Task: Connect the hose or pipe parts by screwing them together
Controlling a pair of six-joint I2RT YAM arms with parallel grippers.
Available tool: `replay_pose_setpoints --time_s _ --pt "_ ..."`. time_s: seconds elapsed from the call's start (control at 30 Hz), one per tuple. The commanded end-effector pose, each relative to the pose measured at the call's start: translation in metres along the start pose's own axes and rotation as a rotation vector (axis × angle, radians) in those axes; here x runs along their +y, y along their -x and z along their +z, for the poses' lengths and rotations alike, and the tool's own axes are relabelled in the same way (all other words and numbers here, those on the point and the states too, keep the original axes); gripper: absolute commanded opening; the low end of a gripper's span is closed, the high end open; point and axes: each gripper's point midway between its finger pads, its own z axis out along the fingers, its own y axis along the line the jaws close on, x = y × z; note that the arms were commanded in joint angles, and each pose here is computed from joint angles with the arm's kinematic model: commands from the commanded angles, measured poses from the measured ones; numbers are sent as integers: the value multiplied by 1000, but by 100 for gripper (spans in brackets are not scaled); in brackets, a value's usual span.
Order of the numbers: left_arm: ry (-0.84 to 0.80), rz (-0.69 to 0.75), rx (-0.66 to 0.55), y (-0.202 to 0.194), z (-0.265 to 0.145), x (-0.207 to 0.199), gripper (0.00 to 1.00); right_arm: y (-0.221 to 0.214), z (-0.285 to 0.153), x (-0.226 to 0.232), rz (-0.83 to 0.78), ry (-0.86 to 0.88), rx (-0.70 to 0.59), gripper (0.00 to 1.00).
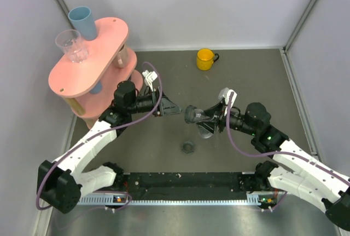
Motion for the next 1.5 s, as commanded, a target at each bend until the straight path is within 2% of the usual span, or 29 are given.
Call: replay_pose_setpoints --time_s 0.0,0.3,0.4,0.47,0.53,0.6,0.67,0.73,0.77,0.83,0.87,0.9,0.97,1.0,1.03,1.07,1.13,1.33,1.47 --pt "-45 55 -37 8 -5 -18 62 28 0 9 -45 45 -82 17" --pt "-66 0 33 1 10 -17 58 32 -1 15 -53 77 -103 17" --pt "-96 -10 54 -4 15 -22 54 31 0 15 -52 81 -99 17" --pt "-131 -16 56 -5 17 -28 48 29 0 14 -50 77 -94 17" --pt "-154 -39 60 -8 16 -31 40 26 0 14 -50 75 -90 17" --pt "-166 -36 50 -7 15 -33 17 24 0 12 -48 70 -87 17" --pt "-170 -30 47 -8 14 -34 0 21 1 11 -46 65 -81 20" --pt "-171 -16 47 -8 14 -34 0 20 1 9 -40 52 -77 27" --pt "-159 -18 50 -9 14 -31 0 20 1 9 -39 51 -78 38" --pt "-120 18 43 -8 15 -24 0 16 0 8 -30 46 -54 51" --pt "-108 47 41 -4 15 -25 0 21 0 9 -34 47 -52 66" --pt "-67 69 56 -8 15 -16 0 22 0 9 -41 46 -44 74" --pt "-47 140 46 -3 14 -16 0 26 -2 8 -48 39 -33 85" --pt "-30 141 54 -4 13 -14 0 27 -2 7 -53 35 -32 87" --pt "-17 150 53 -4 13 -12 0 29 -1 7 -58 35 -33 92" --pt "-17 188 46 1 13 -15 0 36 -1 7 -68 35 -42 95" --pt "9 173 66 -3 12 -10 0 36 6 5 -81 40 -25 96" --pt "5 192 69 -4 11 -10 0 35 29 17 -108 188 15 96" --pt "7 201 58 -4 9 -13 0 40 40 18 -168 234 -9 95"
